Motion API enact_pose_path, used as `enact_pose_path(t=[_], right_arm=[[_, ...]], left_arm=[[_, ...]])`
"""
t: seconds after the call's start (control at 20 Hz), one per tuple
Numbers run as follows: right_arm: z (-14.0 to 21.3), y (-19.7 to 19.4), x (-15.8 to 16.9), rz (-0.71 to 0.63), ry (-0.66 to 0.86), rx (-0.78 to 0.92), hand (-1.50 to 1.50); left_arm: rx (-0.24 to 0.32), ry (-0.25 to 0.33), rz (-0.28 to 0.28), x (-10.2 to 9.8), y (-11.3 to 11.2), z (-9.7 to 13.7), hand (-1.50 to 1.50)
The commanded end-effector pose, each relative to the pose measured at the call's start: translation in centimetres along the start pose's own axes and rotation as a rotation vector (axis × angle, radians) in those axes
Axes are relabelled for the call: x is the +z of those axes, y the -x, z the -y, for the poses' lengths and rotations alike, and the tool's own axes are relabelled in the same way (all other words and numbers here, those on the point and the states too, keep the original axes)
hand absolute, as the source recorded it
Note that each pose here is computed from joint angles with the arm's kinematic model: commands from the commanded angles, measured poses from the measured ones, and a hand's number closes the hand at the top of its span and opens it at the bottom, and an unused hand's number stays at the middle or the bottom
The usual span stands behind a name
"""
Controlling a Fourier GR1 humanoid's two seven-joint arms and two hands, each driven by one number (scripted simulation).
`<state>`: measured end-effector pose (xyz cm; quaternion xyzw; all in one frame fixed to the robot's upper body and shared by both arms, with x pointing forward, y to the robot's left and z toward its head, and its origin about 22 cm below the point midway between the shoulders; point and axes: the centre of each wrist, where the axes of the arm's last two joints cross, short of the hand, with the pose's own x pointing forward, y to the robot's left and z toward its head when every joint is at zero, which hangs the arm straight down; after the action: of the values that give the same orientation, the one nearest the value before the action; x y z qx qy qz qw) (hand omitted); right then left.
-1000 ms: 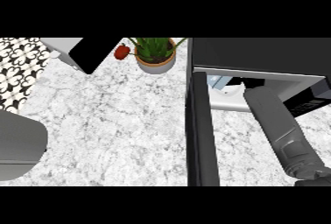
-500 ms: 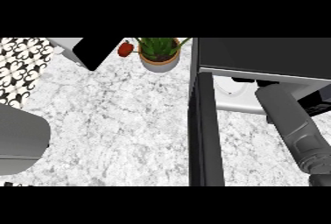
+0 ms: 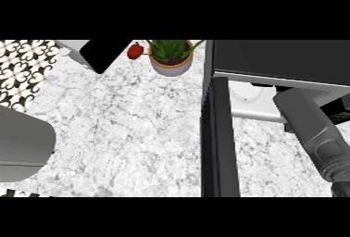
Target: Pick up the milk, place it into the microwave and close the microwave
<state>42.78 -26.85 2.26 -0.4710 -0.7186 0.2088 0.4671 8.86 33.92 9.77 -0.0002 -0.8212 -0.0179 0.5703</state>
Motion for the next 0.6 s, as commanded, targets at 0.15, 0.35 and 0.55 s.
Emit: enact_pose_path(t=[0.15,0.35,0.55], right_arm=[[-0.1,-1.4,-1.0,0.095,-0.083,-0.117,-1.50],[-0.7,-1.7,-0.5,0.091,-0.113,-0.193,-1.50],[-0.9,-1.3,0.1,0.070,-0.129,-0.333,-1.50]], left_arm=[[0.002,0.078,-0.028,-0.7,0.8,0.4,-1.50],[0.015,0.119,-0.030,-1.2,1.0,1.1,-1.50],[0.061,0.178,-0.008,-1.7,1.7,1.8,-1.50]])
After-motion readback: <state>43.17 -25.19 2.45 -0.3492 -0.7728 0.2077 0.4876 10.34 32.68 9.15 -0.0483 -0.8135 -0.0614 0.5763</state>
